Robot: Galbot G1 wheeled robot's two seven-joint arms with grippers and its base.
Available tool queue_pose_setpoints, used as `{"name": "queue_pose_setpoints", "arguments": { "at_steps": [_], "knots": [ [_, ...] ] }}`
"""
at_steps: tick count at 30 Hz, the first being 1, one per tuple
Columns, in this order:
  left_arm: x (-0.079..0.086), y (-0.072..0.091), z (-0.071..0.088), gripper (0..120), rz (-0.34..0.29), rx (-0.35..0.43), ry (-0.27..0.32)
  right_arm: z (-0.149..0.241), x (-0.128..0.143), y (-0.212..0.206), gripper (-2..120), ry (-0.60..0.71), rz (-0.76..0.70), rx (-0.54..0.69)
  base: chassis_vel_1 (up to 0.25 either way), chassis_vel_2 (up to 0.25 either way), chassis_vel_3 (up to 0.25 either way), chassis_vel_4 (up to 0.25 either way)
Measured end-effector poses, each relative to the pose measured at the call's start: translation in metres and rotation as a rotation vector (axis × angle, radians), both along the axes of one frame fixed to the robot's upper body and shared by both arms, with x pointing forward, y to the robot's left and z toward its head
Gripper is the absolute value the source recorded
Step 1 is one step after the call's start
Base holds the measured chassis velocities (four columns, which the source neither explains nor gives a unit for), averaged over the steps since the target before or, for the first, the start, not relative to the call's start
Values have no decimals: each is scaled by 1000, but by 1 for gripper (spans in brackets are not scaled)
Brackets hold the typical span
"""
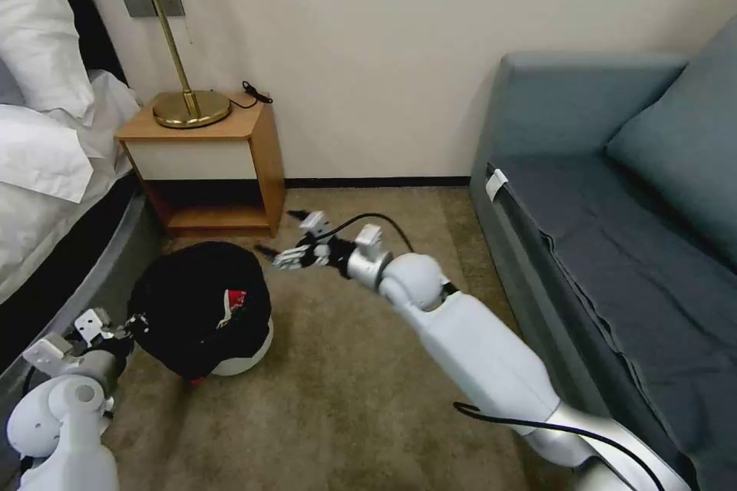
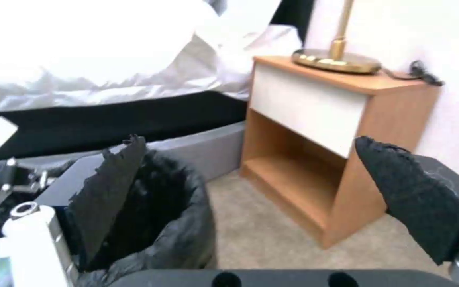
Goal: Pick up the trash bin, then pick up the garbage on the floor and place it into the trash bin.
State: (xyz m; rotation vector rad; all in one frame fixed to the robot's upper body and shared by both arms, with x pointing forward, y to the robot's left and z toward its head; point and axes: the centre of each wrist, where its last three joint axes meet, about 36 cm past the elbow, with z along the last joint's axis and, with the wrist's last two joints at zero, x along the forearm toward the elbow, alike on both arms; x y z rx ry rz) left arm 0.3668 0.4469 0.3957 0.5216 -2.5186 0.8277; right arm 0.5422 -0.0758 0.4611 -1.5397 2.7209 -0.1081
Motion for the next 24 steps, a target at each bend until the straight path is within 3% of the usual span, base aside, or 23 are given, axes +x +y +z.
{"name": "queue_pose_setpoints", "arguments": {
  "at_steps": [5, 11, 24],
  "knots": [
    [3, 0, -3, 3, -1, 20, 21, -1, -1, -9, 100, 4, -15, 11, 0, 0, 0, 0],
    [3, -2, -9, 3, -5, 98, 71, -8, -7, -13, 100, 20, -26, 21, 0, 0, 0, 0],
    [-5, 2, -6, 47, -14, 236, 125, -13, -12, -9, 100, 47, -46, 44, 0, 0, 0, 0]
  ]
}}
